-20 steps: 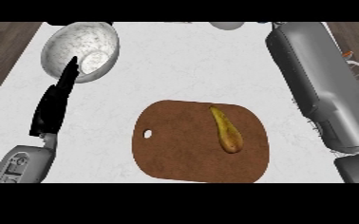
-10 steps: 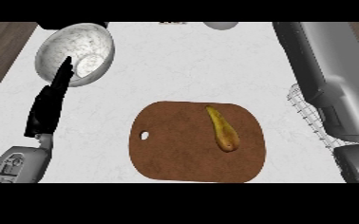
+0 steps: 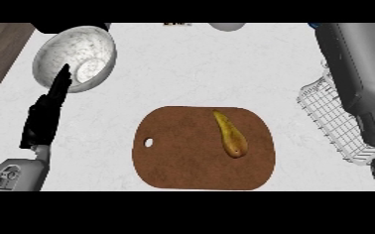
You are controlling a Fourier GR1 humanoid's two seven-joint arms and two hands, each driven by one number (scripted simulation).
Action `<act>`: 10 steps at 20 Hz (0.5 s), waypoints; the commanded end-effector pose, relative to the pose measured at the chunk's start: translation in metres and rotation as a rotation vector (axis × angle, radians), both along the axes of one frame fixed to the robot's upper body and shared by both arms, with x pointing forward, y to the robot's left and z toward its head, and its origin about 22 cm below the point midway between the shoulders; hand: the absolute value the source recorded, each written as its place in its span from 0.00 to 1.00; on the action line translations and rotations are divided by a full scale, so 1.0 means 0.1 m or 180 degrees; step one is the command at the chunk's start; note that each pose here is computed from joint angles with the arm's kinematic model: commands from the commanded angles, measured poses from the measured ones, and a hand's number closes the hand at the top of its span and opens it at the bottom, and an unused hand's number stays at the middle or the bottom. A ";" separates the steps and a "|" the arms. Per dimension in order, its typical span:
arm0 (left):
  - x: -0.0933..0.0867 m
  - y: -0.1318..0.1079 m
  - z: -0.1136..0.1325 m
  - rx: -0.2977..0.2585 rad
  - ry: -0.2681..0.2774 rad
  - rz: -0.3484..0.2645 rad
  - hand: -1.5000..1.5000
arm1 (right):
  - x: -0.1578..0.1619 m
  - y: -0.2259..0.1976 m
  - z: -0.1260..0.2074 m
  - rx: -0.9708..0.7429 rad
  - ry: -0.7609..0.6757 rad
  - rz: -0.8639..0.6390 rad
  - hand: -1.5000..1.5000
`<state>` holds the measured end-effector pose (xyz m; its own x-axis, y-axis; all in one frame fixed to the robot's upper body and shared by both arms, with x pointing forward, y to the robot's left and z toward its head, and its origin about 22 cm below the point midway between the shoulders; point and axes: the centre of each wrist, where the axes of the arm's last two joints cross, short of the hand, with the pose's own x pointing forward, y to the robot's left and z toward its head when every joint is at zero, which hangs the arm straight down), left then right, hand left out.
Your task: Pick the can from the cutting board and place it in the tiered basket
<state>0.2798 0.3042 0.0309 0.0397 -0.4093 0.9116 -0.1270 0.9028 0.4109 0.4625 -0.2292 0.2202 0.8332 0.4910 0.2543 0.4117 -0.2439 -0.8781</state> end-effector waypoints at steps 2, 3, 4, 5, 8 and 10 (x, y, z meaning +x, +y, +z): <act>-0.06 0.07 -0.04 0.0036 0.0061 0.0117 0.50 | -0.05 -0.34 -0.07 -0.0019 0.0404 -0.0816 1.00; 0.05 -0.05 -0.04 -0.0013 0.0038 0.0063 0.50 | -0.06 -0.31 -0.02 -0.0089 0.0373 -0.0805 1.00; 0.02 0.06 0.07 -0.0002 0.0023 0.0059 0.50 | -0.11 -0.49 0.03 -0.0099 0.0356 -0.0807 1.00; 0.01 -0.03 0.05 0.0011 0.0029 0.0062 0.50 | -0.10 -0.49 0.03 -0.0051 0.0444 -0.0841 1.00; -0.02 0.04 0.00 -0.0036 0.0008 0.0040 0.50 | -0.23 -0.60 -0.05 0.0025 0.0567 -0.0679 1.00; -0.12 -0.07 0.08 0.0003 0.0004 0.0026 0.50 | -0.34 -0.76 -0.11 0.0122 0.0584 -0.0602 1.00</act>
<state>0.2752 0.3026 0.0321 0.0523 -0.4116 0.9099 -0.1374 0.8995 0.4148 0.4423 -0.2895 0.2133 0.9040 0.4054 0.1360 0.2732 -0.3031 -0.9129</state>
